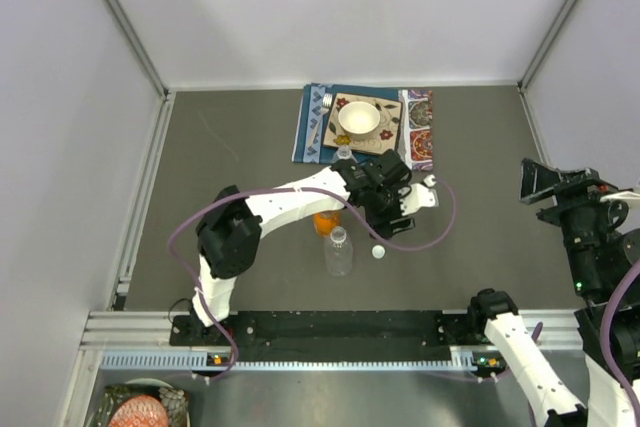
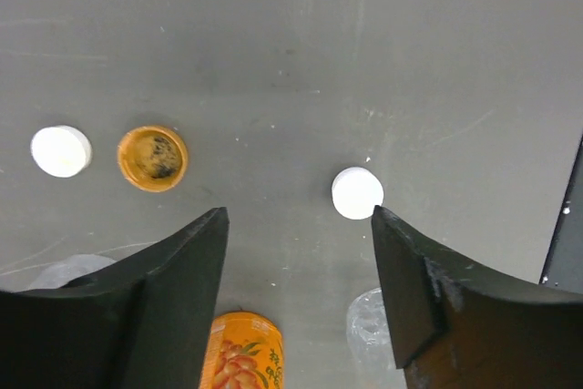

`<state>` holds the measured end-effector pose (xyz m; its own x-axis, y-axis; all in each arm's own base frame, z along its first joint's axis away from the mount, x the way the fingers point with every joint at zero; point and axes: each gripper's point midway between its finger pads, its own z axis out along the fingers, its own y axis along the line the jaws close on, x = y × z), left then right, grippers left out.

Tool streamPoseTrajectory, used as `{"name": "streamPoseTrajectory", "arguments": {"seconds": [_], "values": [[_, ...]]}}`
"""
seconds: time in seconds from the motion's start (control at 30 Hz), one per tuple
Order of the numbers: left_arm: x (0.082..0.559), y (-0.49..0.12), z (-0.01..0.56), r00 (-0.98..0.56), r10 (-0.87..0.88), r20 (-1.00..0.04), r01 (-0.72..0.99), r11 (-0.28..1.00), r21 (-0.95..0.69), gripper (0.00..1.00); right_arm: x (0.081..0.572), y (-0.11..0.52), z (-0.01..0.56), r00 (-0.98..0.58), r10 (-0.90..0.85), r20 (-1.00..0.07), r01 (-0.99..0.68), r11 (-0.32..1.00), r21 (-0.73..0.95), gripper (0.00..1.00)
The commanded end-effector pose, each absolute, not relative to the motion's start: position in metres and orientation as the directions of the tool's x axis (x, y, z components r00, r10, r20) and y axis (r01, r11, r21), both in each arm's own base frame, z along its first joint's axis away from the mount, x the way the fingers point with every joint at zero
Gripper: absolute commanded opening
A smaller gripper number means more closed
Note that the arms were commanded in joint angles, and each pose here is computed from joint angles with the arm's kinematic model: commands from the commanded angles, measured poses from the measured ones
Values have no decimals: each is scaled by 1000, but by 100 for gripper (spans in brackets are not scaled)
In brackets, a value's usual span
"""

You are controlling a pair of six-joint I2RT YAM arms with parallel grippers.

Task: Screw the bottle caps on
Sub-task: Pick up the bottle cap from the center of the board.

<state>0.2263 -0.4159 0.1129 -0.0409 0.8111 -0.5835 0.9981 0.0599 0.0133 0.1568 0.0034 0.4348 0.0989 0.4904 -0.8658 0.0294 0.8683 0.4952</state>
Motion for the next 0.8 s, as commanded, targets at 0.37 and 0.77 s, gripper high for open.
{"name": "streamPoseTrajectory", "arguments": {"seconds": [0.37, 0.77], "values": [[210, -403, 55, -26, 863, -505, 1000, 15, -27, 66, 175, 19, 417, 9, 513, -858, 9, 858, 513, 64], [210, -409, 40, -39, 857, -514, 999, 32, -23, 62, 183, 30, 407, -41, 515, -856, -18, 856, 516, 59]]}}
